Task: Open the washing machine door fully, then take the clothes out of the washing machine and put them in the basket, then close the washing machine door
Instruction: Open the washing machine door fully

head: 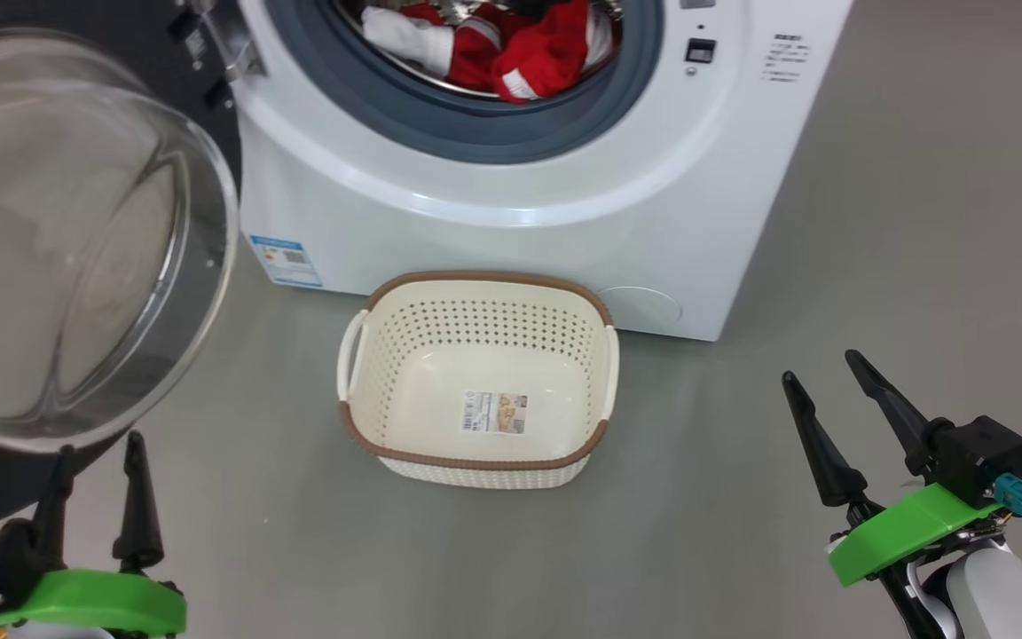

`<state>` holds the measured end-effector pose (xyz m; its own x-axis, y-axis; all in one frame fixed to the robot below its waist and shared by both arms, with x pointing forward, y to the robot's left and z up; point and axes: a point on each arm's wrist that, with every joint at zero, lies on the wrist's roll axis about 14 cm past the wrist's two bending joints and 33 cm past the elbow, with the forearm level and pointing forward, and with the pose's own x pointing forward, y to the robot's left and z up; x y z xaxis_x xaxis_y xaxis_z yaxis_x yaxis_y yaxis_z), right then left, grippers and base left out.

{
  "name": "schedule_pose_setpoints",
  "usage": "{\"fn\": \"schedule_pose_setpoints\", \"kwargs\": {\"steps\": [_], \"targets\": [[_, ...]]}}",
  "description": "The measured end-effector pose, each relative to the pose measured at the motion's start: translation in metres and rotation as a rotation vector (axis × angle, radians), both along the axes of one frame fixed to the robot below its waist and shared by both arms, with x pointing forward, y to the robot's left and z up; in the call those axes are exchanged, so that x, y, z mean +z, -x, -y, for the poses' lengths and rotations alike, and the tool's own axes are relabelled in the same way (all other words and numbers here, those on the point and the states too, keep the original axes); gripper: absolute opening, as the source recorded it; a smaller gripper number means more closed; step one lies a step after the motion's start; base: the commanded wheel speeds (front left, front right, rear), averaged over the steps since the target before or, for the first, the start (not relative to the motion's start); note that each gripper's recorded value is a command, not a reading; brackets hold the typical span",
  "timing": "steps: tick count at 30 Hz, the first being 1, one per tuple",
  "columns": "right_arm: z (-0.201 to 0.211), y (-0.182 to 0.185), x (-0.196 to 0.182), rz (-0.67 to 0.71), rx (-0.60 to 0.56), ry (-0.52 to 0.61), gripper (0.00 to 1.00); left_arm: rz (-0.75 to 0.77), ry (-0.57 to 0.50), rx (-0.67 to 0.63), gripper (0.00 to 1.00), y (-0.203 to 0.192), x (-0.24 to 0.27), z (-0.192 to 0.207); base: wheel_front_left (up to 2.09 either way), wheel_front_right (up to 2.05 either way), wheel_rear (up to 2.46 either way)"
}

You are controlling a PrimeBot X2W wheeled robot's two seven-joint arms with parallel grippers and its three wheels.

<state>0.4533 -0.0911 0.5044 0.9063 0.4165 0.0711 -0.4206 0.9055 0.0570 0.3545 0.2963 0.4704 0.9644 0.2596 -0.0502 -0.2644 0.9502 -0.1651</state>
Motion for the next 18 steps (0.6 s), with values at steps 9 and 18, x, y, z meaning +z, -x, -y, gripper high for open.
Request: {"fn": "schedule_pose_setpoints", "kwargs": {"steps": [9, 18], "targets": [[0.037, 0.009, 0.006, 0.01, -0.102, -0.004, 1.0, 0.003, 0.008, -0.145, 1.0, -0.019, -0.003, 0.044, 0.0, 0.0, 0.0], [0.082, 0.026, 0.005, 0.005, -0.226, 0.003, 1.0, 0.004, 0.028, -0.272, 1.0, -0.033, -0.006, 0.082, 0.0, 0.0, 0.0]]}}
